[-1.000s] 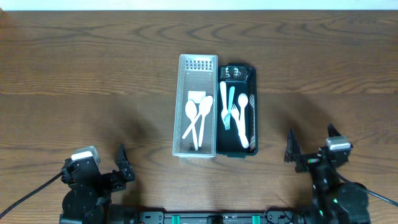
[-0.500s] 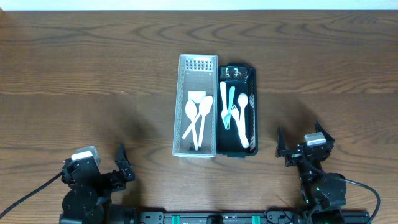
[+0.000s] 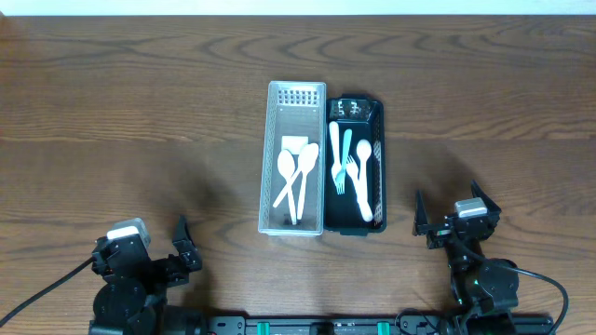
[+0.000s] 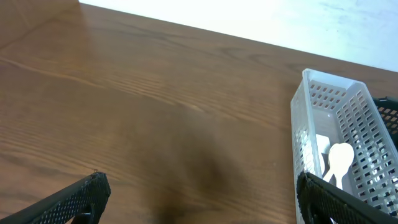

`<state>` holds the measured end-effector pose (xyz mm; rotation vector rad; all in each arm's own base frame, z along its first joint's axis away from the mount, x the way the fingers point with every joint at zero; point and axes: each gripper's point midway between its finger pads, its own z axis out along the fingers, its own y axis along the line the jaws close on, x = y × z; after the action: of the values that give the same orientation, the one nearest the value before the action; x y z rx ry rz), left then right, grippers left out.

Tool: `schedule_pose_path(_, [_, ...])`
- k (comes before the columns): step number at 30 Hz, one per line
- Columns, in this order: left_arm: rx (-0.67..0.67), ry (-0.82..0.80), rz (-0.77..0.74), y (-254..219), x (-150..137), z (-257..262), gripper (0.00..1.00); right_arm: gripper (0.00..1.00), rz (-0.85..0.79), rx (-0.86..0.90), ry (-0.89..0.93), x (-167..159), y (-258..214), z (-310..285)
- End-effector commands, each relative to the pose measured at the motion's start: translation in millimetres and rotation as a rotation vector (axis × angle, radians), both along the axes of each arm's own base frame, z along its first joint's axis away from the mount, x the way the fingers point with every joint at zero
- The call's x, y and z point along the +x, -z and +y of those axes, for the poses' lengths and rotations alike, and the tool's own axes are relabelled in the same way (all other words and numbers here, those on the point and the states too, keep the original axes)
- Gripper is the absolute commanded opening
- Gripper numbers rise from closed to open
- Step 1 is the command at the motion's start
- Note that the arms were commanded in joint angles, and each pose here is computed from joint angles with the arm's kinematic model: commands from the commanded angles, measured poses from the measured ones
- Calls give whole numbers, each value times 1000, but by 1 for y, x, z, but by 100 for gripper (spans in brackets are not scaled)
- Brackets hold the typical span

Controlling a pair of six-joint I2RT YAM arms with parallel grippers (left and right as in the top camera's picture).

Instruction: Pack container

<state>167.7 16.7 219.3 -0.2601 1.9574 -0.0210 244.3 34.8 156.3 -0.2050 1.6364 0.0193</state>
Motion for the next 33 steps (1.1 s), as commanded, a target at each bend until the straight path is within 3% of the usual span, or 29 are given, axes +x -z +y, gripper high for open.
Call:
schedule_pose_path(1, [-9, -8, -10, -2, -1, 1, 98, 99, 1, -10, 0, 0, 1, -1])
schedule_pose_path(16, [2, -9, -10, -2, -1, 2, 98, 99, 1, -10, 0, 0, 1, -1])
schedule_pose_path(23, [27, 4, 1, 16, -17, 3, 98, 99, 1, -10, 0, 0, 1, -1])
schedule_pose_path(27, [115, 111, -36, 20, 3, -10, 98, 99, 1, -10, 0, 0, 1, -1])
schedule_pose_path(33, [303, 287, -246, 10, 45, -37, 98, 99, 1, -10, 0, 0, 1, -1])
